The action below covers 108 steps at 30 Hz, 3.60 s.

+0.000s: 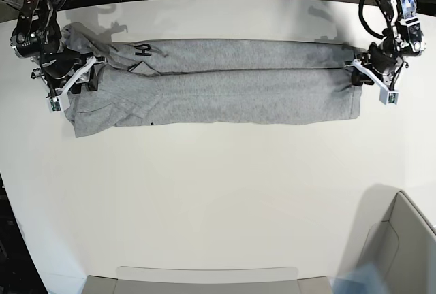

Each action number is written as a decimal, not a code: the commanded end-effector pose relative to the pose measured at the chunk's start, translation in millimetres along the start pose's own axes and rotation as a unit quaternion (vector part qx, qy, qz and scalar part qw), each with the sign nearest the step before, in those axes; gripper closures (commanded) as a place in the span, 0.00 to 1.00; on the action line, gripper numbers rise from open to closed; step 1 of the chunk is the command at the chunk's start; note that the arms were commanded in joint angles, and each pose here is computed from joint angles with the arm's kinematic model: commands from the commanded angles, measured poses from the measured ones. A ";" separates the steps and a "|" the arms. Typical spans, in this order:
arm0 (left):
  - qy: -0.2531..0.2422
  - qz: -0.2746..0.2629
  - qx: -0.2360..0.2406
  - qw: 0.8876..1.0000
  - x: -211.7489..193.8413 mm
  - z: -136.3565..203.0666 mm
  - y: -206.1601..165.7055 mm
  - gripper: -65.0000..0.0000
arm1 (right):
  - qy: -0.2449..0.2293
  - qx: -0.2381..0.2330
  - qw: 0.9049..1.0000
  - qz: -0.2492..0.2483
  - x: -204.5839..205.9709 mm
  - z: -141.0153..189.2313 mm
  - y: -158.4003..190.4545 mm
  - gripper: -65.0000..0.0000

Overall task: Fold the T-shirt properly
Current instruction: 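Hold the folded strip ends with both grippers, pressing it flat, then drag the strip end with the left gripper toward the right gripper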

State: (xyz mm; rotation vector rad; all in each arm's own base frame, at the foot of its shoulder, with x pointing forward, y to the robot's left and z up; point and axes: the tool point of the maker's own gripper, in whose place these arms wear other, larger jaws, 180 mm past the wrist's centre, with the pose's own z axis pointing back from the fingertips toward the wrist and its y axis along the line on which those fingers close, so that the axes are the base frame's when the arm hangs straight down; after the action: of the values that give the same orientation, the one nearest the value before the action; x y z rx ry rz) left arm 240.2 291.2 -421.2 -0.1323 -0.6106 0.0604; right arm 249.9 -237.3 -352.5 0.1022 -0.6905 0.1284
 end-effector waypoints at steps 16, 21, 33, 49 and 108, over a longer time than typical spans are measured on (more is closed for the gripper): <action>0.075 -0.002 -0.100 0.992 -43.4 -12.8 -25.0 0.68 | -0.016 -0.004 1.000 0.012 10.6 4.1 -3.7 0.63; 0.081 -0.001 -0.100 0.992 -47.1 -14.6 -23.5 0.95 | -0.016 -0.004 1.000 0.012 10.6 4.1 -3.7 0.63; 0.008 0.116 -0.019 0.993 -12.2 -3.2 62.2 1.00 | -0.019 -0.005 1.000 0.013 12.6 4.9 -3.8 0.63; -0.074 -0.004 -0.028 0.997 73.9 43.1 24.9 1.00 | -0.021 -0.003 1.000 0.010 13.0 4.9 -2.2 0.63; -0.049 -0.072 -0.230 0.969 38.4 5.0 -303.3 1.00 | -0.018 -0.001 1.000 0.010 10.4 4.4 -0.6 0.63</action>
State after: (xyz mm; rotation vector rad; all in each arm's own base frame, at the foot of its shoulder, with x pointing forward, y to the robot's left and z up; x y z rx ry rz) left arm 265.6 0.4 -366.4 -0.5106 -0.6729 -0.2171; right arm 248.5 -235.8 -354.0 0.1039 -0.6866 0.1270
